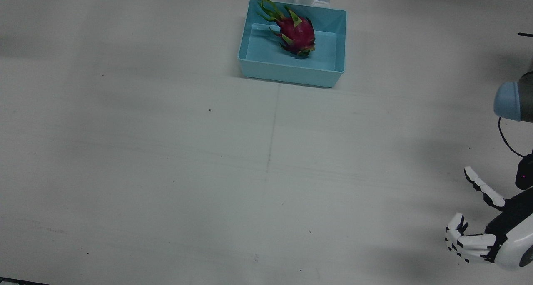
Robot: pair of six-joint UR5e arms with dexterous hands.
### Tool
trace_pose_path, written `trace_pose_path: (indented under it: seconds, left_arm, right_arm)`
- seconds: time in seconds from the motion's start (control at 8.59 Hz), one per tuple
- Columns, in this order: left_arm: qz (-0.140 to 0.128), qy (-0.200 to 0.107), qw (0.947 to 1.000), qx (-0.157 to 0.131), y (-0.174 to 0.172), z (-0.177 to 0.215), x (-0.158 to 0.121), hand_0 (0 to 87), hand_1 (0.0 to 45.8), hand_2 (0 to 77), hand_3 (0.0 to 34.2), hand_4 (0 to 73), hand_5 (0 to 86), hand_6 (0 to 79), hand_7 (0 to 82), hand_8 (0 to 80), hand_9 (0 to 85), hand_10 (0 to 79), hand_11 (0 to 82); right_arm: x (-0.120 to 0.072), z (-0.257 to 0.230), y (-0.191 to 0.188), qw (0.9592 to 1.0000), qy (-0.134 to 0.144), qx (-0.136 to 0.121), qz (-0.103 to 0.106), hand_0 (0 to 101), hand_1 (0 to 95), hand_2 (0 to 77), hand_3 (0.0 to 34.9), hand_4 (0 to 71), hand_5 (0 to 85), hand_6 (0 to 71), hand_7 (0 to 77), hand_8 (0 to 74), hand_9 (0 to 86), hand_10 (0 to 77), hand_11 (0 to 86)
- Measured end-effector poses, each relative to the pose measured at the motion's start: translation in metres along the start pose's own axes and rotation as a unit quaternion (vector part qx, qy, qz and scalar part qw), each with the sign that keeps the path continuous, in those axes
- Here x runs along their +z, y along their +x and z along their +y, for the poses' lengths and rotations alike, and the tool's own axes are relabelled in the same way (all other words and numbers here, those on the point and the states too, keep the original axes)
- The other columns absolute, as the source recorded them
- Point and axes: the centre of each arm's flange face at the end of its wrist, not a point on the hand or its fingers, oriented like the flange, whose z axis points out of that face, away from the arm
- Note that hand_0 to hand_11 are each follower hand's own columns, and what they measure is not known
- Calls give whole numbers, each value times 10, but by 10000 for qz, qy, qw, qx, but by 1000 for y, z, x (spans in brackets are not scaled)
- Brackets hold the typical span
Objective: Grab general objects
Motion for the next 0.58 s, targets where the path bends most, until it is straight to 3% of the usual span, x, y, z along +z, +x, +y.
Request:
trace_pose_path:
  seconds: [0.35,0.47,0.58]
  left_arm:
    - [164,667,9976,128,-4,-75,-55,580,0,0,0,245,698,518,704,491,589,371,475]
    - [416,1025,9938,129,-18,-95,-86,577,0,0,0,245,698,518,704,502,589,371,475]
    - [757,1437,9867,78,-37,-112,-128,570,0,0,0,245,698,518,704,502,589,371,469]
  right_arm:
    - [0,0,-1,10000,-3,0,-16,0,949,774,0,0,0,0,0,0,5,0,5]
    - [0,0,-1,10000,-3,3,-18,0,949,774,0,0,0,0,0,0,5,0,5]
    - [0,0,-1,10000,-1,5,-20,0,949,774,0,0,0,0,0,0,5,0,5]
